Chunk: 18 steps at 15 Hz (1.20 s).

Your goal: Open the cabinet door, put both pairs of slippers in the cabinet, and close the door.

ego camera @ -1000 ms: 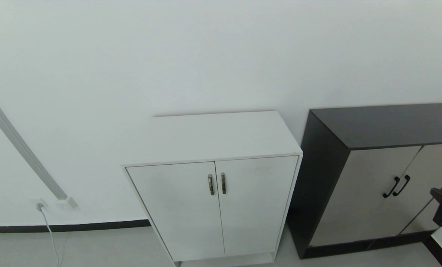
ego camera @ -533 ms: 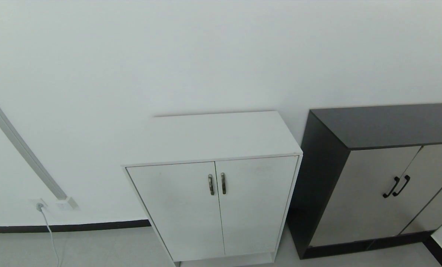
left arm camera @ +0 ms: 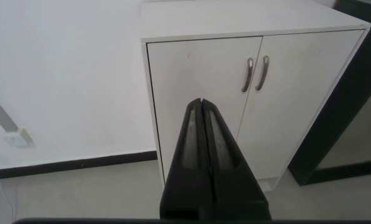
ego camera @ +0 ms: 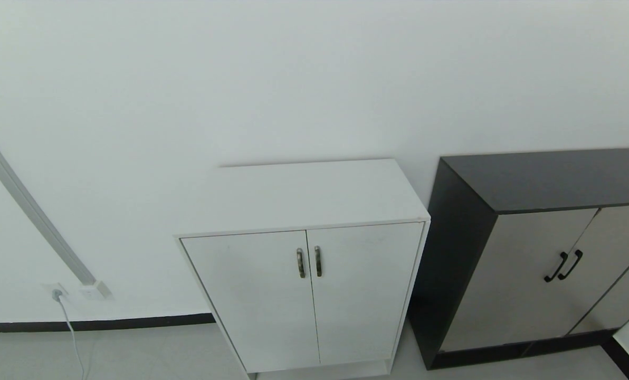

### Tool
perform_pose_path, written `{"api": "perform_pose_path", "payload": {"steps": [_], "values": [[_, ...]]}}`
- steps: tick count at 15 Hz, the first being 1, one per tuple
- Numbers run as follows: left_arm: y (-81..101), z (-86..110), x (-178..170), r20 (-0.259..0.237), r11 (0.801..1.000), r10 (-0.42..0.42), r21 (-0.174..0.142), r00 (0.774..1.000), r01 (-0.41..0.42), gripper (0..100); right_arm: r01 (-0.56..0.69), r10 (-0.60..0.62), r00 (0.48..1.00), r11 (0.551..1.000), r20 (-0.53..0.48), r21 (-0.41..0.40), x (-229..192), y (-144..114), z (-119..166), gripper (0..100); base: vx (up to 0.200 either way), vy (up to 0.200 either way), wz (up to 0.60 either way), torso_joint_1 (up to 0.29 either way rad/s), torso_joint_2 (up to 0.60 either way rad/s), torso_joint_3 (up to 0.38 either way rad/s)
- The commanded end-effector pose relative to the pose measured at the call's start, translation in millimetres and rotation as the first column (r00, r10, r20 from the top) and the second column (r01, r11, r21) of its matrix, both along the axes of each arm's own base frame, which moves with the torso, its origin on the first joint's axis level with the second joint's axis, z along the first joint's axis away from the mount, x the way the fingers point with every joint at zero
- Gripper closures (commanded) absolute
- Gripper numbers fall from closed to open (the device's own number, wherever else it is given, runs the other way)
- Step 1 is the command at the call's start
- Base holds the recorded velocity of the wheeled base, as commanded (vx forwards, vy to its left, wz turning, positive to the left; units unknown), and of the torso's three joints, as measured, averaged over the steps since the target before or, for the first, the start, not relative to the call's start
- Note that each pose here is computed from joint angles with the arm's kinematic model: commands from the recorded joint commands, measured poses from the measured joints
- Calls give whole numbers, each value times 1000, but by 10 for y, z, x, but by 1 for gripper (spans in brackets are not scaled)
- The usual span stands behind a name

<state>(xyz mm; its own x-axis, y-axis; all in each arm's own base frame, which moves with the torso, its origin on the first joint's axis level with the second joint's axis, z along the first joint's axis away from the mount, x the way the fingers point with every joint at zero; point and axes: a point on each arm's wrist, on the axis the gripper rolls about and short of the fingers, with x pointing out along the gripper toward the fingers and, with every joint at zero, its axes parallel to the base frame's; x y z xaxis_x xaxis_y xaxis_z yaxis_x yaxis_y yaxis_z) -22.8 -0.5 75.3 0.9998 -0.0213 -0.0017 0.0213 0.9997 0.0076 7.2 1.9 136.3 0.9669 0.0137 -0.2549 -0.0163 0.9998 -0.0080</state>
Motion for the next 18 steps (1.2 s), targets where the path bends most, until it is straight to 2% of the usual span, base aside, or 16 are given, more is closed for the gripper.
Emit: {"api": "perform_pose_path", "payload": {"steps": [1,3,6,9,10,13,16,18], "values": [[0,2,0,2,1000,0,0,1000,0,100,-15,15,999,1000,29,-1,-131,15,-256,100,0,0,0,0,0,0],[0,0,0,0,1000,0,0,1000,0,100,-15,15,1000,1000,8,1,-155,17,-435,100,0,0,0,0,0,0],[0,0,0,0,1000,0,0,1000,0,100,-11,11,1000,1000,-6,3,-152,16,-484,100,0,0,0,0,0,0],[0,0,0,0,1000,0,0,1000,0,100,120,-120,993,992,-9,-34,-148,-14,-484,100,0,0,0,0,0,0],[0,1,1,-1,1000,0,0,1000,0,100,124,-124,992,992,2,-28,-157,-14,-485,100,0,0,0,0,0,0],[0,0,0,0,1000,0,0,1000,0,100,108,-107,994,994,34,-27,-185,-13,-491,100,0,0,0,0,0,0],[0,0,0,0,1000,0,0,1000,0,100,18,-16,993,1000,115,-15,-184,-23,-576,100,0,0,0,0,0,0],[0,1,1,-1,1000,0,0,1000,0,100,9,-8,996,1000,87,-4,-175,-23,-584,100,0,0,0,0,0,0]]}}
